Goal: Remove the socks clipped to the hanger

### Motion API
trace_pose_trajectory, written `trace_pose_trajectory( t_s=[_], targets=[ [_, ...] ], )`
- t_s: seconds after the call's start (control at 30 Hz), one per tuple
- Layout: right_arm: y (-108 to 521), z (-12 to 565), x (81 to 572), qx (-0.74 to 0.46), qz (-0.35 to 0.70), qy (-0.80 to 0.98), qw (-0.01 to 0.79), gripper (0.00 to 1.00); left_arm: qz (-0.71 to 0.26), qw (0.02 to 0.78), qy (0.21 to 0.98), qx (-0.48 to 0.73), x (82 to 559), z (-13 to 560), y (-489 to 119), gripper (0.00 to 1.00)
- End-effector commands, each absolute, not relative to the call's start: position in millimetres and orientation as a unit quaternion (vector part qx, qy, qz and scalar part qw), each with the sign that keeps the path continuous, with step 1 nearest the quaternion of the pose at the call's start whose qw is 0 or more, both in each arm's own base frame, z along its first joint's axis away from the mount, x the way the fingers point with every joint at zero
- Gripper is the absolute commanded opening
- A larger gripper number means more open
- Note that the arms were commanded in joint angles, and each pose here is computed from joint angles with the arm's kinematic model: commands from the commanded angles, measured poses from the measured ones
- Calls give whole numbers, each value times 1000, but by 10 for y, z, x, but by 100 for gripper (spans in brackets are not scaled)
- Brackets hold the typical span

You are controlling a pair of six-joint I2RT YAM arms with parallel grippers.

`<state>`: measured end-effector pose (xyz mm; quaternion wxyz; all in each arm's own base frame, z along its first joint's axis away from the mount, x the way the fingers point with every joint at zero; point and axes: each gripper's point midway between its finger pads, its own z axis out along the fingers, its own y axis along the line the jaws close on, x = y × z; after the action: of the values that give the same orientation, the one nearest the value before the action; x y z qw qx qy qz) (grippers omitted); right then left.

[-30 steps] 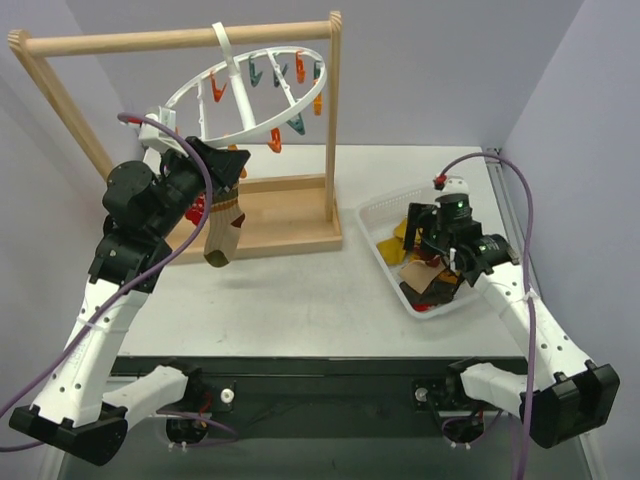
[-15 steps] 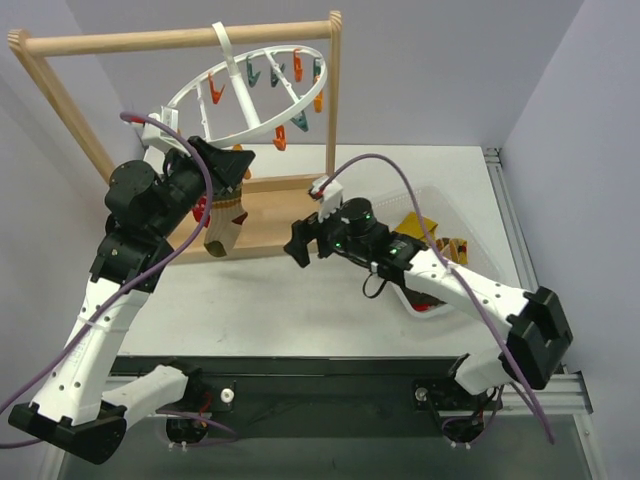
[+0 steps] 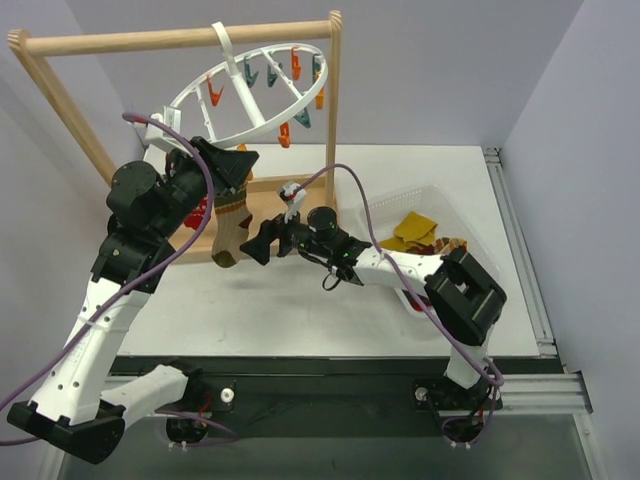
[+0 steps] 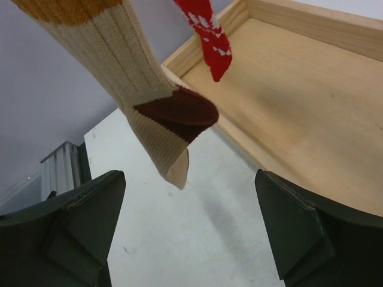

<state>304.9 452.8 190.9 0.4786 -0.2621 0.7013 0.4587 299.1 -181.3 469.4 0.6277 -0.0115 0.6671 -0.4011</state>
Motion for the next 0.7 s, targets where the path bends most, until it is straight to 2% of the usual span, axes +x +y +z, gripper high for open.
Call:
trace_pose_trajectory(
  t_s=[0.0, 0.17, 0.23, 0.37, 0.4, 0.47, 0.5, 0.6, 0.63, 0.67],
  targets=[
    [4826, 2526, 2957, -260, 540, 623, 502, 93, -451, 641, 620, 34, 2664, 5121, -1930, 9],
    [5023, 2482, 3025, -250, 539, 646, 479, 80, -456, 639, 619, 34, 2655, 5111, -1948, 9],
    [5065, 2451, 3027, -248, 542, 649, 474, 68, -457, 638, 619, 35, 2656, 5110, -1955, 9],
    [5110, 2489, 2987, -248, 551, 648, 464, 40, -454, 637, 622, 35, 2657, 5084, -1951, 9],
    [5108, 2527, 2965, -247, 553, 647, 462, 25, -454, 638, 620, 35, 2649, 5099, -1947, 9],
    [5087, 2525, 2926, -249, 550, 653, 457, 11, -448, 639, 625, 36, 2670, 5055, -1941, 10],
    [5056, 2556, 2880, -247, 550, 655, 456, 1, -445, 641, 624, 36, 2665, 5060, -1931, 13],
    [4958, 2660, 2771, -250, 550, 653, 457, 0, -422, 649, 632, 40, 2691, 4997, -1879, 25],
    [4918, 2603, 2727, -251, 546, 658, 454, 0, -415, 652, 633, 41, 2694, 4985, -1860, 36],
    [4881, 2580, 2699, -250, 540, 665, 451, 0, -398, 656, 639, 41, 2717, 4943, -1821, 40]
  ],
)
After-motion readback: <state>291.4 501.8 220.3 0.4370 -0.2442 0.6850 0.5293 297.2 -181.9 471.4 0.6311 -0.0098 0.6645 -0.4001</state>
